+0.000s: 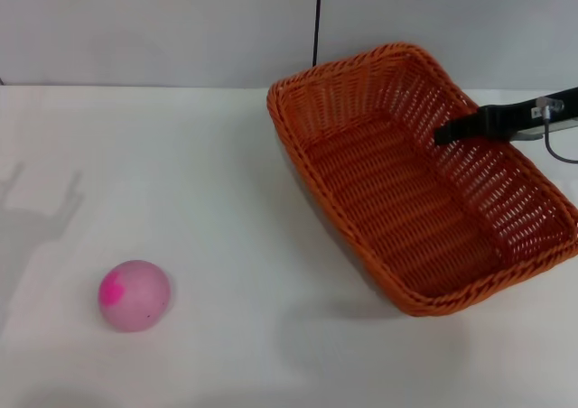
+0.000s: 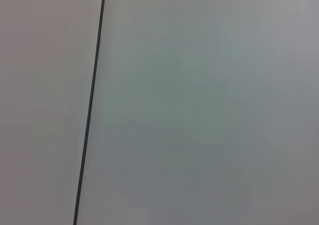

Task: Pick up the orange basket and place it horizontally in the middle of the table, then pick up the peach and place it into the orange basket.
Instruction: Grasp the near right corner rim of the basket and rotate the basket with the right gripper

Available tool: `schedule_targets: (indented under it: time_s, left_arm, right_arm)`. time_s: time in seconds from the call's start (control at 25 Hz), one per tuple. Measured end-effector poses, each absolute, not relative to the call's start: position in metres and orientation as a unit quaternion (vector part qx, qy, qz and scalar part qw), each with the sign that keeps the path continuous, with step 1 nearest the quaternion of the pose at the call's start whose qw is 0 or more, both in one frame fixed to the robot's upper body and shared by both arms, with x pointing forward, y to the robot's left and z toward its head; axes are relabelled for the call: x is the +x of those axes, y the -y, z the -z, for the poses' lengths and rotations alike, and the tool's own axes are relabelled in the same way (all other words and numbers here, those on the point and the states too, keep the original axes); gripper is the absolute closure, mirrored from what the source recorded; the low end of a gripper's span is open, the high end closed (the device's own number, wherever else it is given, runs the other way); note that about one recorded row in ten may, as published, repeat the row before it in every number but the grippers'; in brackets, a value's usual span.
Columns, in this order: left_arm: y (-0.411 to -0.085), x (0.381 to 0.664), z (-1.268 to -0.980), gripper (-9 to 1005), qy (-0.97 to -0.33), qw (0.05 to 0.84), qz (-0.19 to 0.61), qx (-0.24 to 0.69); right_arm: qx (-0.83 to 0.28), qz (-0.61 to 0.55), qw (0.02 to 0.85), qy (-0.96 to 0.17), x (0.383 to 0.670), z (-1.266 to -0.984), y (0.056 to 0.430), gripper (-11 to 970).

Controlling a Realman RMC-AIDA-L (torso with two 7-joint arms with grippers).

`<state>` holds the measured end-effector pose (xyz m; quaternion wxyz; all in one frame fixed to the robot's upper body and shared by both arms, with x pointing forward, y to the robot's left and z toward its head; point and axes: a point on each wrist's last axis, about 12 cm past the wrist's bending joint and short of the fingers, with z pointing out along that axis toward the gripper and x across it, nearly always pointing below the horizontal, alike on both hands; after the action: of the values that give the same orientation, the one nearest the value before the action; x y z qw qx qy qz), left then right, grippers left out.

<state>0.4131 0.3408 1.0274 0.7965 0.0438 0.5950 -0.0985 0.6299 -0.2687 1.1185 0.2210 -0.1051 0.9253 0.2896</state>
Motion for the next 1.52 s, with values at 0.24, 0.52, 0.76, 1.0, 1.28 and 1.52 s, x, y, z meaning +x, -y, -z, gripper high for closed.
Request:
schedule_targets:
  time_s: [0.24, 0.52, 0.76, 1.0, 1.28, 1.52]
  left_arm:
    - [-0.339, 0.412, -1.026, 189, -0.597, 0.795, 0.101, 0.040]
    - [-0.339, 0.409, -1.026, 191, -0.597, 0.795, 0.101, 0.038]
    - [-0.339, 0.408, -1.025, 192, -0.597, 0.795, 0.100, 0.037]
    - [-0.340, 0.406, -1.025, 194, -0.599, 0.794, 0.099, 0.036]
    - [-0.341, 0.401, -1.025, 195, -0.595, 0.797, 0.098, 0.035]
    - [-0.345, 0.393, -1.026, 197, -0.592, 0.800, 0.092, 0.035]
  right_arm:
    - [-0.109, -0.288, 0.219, -0.926, 0.629, -1.116, 0.267, 384]
    - [-0.112, -0.286, 0.220, -0.926, 0.628, -1.115, 0.266, 429]
    - [-0.113, -0.284, 0.222, -0.926, 0.628, -1.115, 0.266, 497]
    - [-0.128, -0.283, 0.232, -0.922, 0.629, -1.115, 0.267, 670]
    - [-0.155, -0.282, 0.246, -0.914, 0.629, -1.121, 0.267, 804]
    - [-0.261, -0.276, 0.255, -0.889, 0.628, -1.147, 0.260, 812]
